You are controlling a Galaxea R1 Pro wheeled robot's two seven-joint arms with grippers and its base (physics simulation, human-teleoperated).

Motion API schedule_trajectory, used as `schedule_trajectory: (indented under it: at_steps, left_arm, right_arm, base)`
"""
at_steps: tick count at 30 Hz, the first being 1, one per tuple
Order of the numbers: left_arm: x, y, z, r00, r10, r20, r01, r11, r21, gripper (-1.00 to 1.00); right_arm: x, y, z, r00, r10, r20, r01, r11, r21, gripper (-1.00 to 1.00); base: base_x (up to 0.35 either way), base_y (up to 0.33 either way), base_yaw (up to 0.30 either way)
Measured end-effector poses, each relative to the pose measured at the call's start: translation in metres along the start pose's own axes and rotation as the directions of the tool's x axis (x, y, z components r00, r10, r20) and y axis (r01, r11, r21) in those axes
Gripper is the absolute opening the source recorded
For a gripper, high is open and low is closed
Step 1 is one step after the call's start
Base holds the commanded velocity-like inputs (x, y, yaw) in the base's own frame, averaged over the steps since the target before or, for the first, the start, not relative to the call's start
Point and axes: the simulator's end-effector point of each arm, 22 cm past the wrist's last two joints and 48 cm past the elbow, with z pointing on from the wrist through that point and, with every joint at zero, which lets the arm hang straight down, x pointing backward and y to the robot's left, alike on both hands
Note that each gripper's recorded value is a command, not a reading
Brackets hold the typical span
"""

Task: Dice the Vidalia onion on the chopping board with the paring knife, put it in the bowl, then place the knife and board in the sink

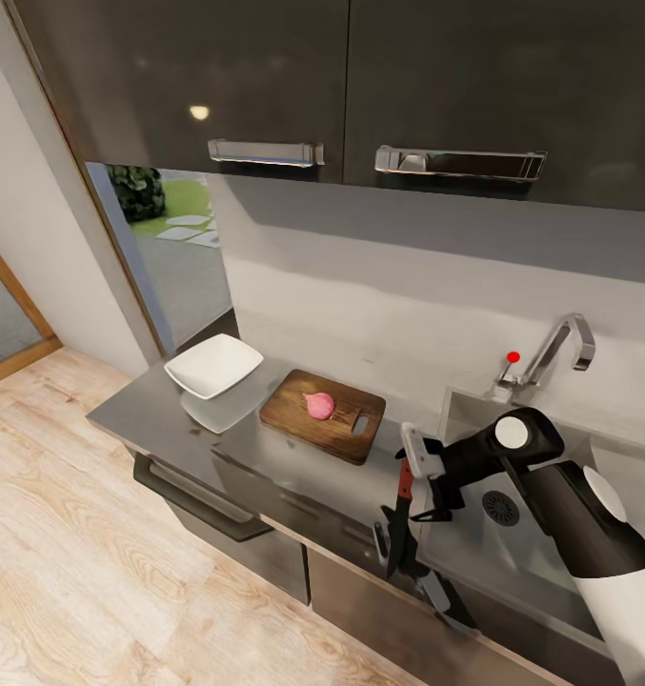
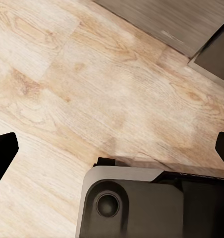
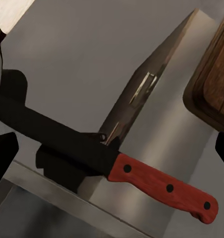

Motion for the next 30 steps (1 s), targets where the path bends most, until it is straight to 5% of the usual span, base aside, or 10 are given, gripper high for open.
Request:
schedule_trajectory:
  at_steps: [11, 24, 30]
  left_arm:
    - [-0.0002, 0.0003, -0.0001, 1.000, 0.002, 0.001, -0.002, 1.000, 0.002, 1.00]
    - [-0.0006, -0.0008, 0.0000, 1.000, 0.000, 0.002, 0.000, 1.000, 0.003, 1.00]
    - [-0.0006, -0.0009, 0.0001, 1.000, 0.000, 0.002, 0.000, 1.000, 0.003, 1.00]
  right_arm:
    - [-0.0015, 0.0035, 0.0026, 1.000, -0.024, -0.003, 0.024, 1.000, -0.013, 1.00]
    - [-0.0007, 0.0044, 0.0027, 1.000, -0.026, -0.008, 0.026, 1.000, -0.016, 1.00]
    - [0.0080, 0.0084, 0.0086, 0.997, -0.048, -0.067, 0.046, 0.998, -0.033, 1.00]
  base:
    - [0.063, 0.000, 0.000]
    - [0.264, 0.000, 0.000]
    - [0.145, 0.000, 0.000]
